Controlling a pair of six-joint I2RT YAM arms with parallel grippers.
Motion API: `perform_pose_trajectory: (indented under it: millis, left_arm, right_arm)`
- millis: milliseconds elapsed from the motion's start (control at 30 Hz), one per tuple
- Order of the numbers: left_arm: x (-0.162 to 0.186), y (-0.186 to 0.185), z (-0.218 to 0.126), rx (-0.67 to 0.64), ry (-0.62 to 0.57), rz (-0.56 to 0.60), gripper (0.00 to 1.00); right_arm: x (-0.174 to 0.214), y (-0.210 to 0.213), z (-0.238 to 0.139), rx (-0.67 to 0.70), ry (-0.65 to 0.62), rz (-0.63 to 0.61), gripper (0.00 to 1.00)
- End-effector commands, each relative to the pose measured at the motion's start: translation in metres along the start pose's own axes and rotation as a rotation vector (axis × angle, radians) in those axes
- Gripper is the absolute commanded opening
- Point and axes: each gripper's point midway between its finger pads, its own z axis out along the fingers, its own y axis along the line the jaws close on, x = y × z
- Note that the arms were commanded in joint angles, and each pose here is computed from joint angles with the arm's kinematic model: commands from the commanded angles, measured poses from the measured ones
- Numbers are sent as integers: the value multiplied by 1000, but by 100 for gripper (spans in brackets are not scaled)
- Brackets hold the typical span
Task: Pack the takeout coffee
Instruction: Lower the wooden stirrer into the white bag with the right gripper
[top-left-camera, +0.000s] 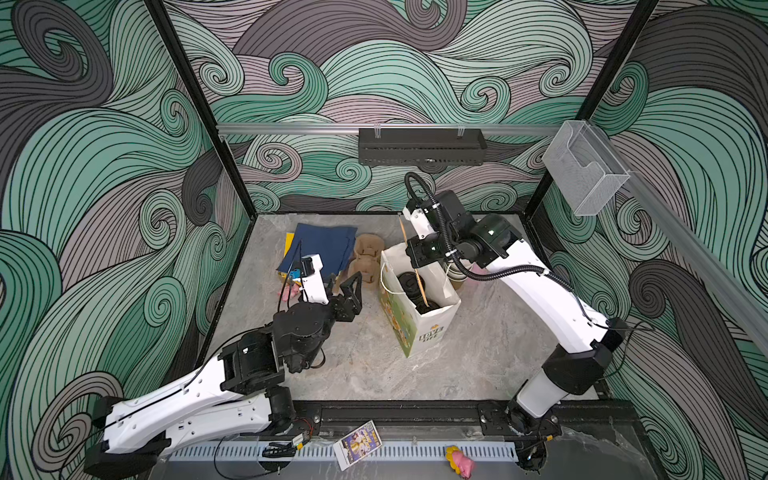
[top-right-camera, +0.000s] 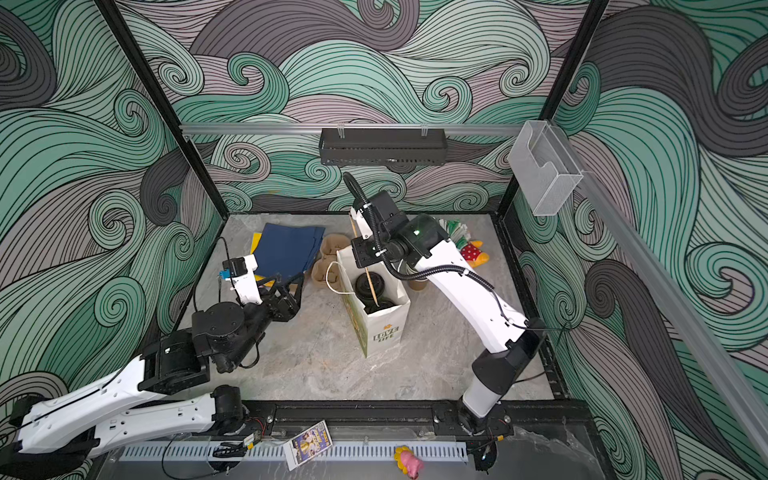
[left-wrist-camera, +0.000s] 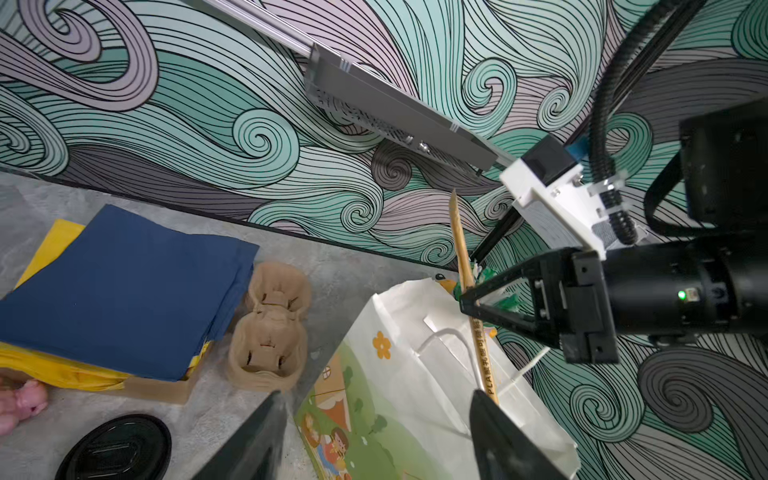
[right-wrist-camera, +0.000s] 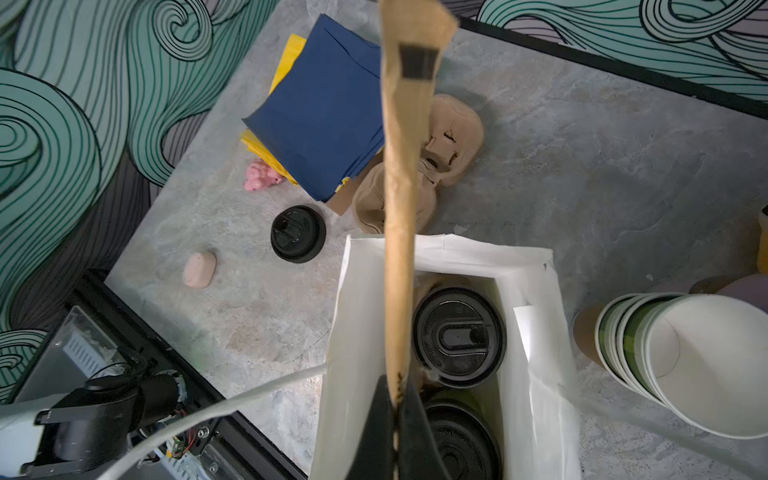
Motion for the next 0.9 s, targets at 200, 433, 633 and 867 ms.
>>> perform_pose_trajectory:
  millis: [200,433,633,867]
  left_arm:
    - [-3,16,-2,-68,-25,-8,71]
    - [-2,14,0,-69,-20,0,71]
    - [-2,15,0,-72,-15,3,71]
    - [-1,14,0,-75,-13,5,71]
  right_arm:
    - [37,6,18,15,140,-13,0]
    - [59,15,28,-12,219,-1,0]
    - [71,12,36,13,262,13,0]
    - [77,13,37,14,284,22,3]
